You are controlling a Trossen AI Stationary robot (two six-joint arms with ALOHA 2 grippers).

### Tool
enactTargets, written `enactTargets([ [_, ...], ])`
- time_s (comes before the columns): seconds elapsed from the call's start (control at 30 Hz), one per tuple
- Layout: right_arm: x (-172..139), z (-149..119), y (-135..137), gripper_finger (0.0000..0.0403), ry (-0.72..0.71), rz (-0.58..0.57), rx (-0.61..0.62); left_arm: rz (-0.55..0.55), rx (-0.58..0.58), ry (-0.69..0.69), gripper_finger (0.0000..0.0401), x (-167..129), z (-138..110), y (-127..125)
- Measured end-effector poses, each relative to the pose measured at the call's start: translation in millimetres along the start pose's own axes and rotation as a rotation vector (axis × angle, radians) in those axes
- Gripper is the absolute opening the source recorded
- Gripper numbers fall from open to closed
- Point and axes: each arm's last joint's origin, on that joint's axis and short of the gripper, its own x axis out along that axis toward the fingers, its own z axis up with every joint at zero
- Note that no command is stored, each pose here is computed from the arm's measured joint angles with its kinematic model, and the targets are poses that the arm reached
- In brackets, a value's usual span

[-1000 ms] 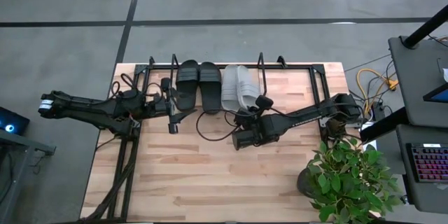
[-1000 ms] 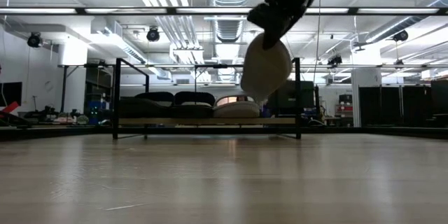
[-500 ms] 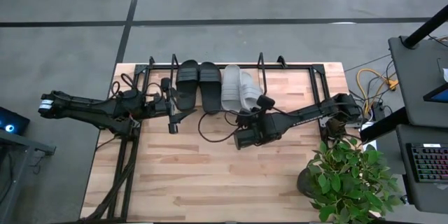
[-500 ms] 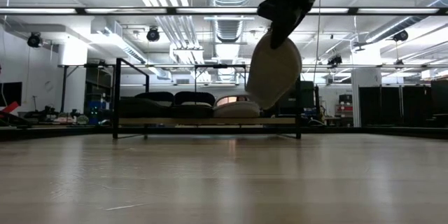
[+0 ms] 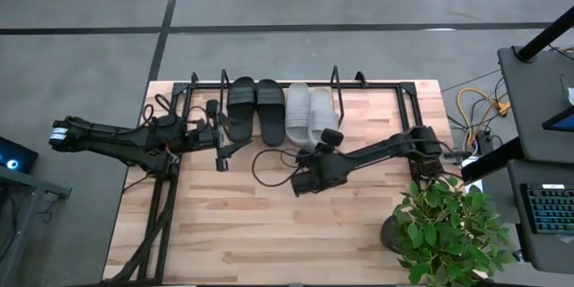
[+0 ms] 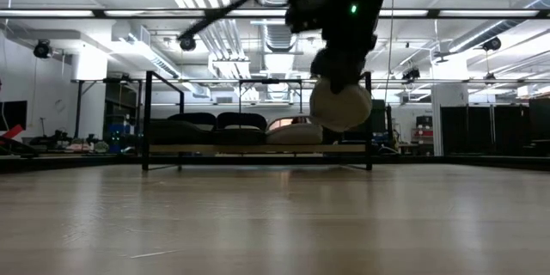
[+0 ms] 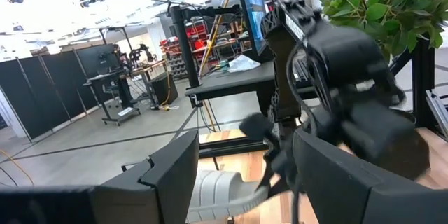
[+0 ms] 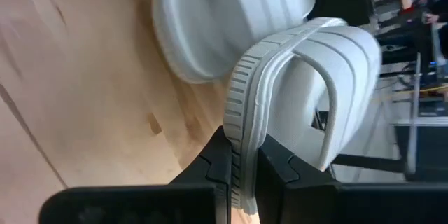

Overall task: Pick and place slides into the shelf
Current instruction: Adjust the right gray slide from the shelf

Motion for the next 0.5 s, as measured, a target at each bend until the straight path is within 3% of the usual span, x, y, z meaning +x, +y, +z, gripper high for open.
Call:
enactTargets([
  [0.23,11.9,2.7,17.1,0.0020,0.017,-0.069,-0.060,-0.004,0.004,0.015,0.0217,0.0,-1.6,-0.4],
  [0.5,-5.1,3.0,-6.8,0.0020,-0.001,-0.067,-0.042,-0.004,0.003,0.014,0.0217,-0.1,-1.4,-0.4],
])
